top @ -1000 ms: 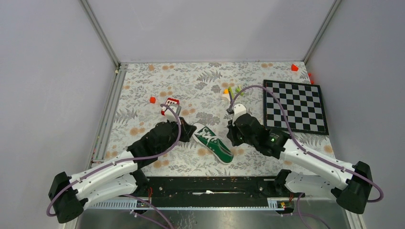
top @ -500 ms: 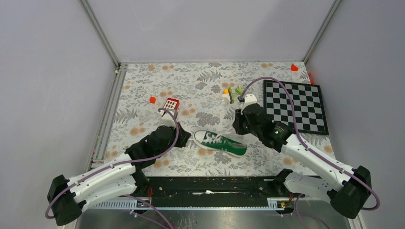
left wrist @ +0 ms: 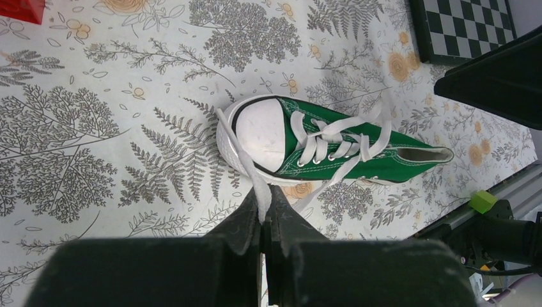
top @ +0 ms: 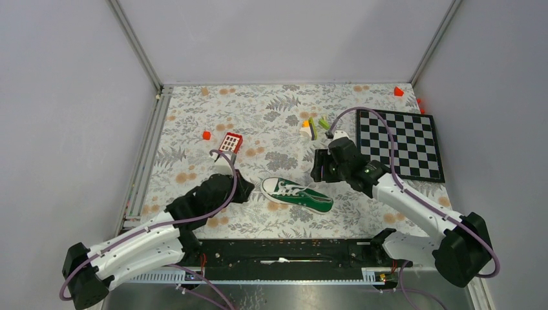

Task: Tie the shoes
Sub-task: Adjust the shoe at the center of the board.

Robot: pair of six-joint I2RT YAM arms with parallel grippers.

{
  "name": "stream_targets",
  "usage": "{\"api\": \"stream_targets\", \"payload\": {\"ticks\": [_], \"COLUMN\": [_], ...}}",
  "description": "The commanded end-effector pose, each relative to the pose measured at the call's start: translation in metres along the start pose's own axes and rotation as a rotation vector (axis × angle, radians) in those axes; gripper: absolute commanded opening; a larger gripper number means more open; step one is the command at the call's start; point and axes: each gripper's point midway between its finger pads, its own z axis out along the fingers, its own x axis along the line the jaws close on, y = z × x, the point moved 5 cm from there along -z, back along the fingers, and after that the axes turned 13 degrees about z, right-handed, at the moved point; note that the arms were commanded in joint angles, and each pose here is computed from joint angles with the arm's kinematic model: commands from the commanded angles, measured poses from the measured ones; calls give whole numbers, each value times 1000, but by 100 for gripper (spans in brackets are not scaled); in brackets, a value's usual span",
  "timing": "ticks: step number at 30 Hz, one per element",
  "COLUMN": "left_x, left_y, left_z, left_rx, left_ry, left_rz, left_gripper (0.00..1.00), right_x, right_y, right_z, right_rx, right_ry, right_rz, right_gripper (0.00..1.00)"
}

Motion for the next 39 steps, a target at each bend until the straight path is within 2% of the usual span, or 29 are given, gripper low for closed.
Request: {"api": "stream_targets", "payload": {"ticks": [1, 3, 5, 9, 13, 16, 18, 20, 22, 27, 31, 35, 39], "left_x": [-3, -3, -3, -7, -10, -11, -12, -13, -13, -7, -8, -9, -8], "left_y": [4, 2, 2, 2, 6, 11, 13, 17, 24, 45, 52, 52, 47], "left_z": [-3, -4, -5, -3, 2, 8, 14, 20, 26, 40, 44, 37, 30], "left_rx": [-21, -16, -17, -5, -9, -15, -13, -25, -41, -67, -45, -50, -35], "left_ry": [-19, -23, -30, -47, -40, -29, -18, -19, -18, -8, -15, -35, -38], "left_rz": [-39, -49, -56, -56, -46, -27, -13, -10, -13, 2, 18, 0, -25], "left_gripper": [0, 0, 0, 0, 0, 0, 0, 0, 0, 0, 0, 0, 0], "right_x": [6, -6, -23, -43, -54, -57, -52, -38, -16, 32, 19, 17, 21], "right_y": [-6, -9, -8, -11, -34, -67, -88, -100, -118, -138, -118, -100, -103], "right_z": [7, 14, 21, 25, 25, 25, 22, 14, 4, -14, -19, -22, -19], "right_rx": [70, 89, 98, 113, 197, 296, 348, 370, 388, 445, 283, 169, 168], "right_ry": [20, -47, -106, -151, -176, -113, -26, 58, 115, 240, 147, 200, 311], "right_rz": [20, 66, 119, 157, 167, 245, 303, 336, 290, 290, 249, 67, -120], "right_gripper": [66, 70, 70, 59, 45, 27, 20, 20, 20, 19, 22, 41, 49]}}
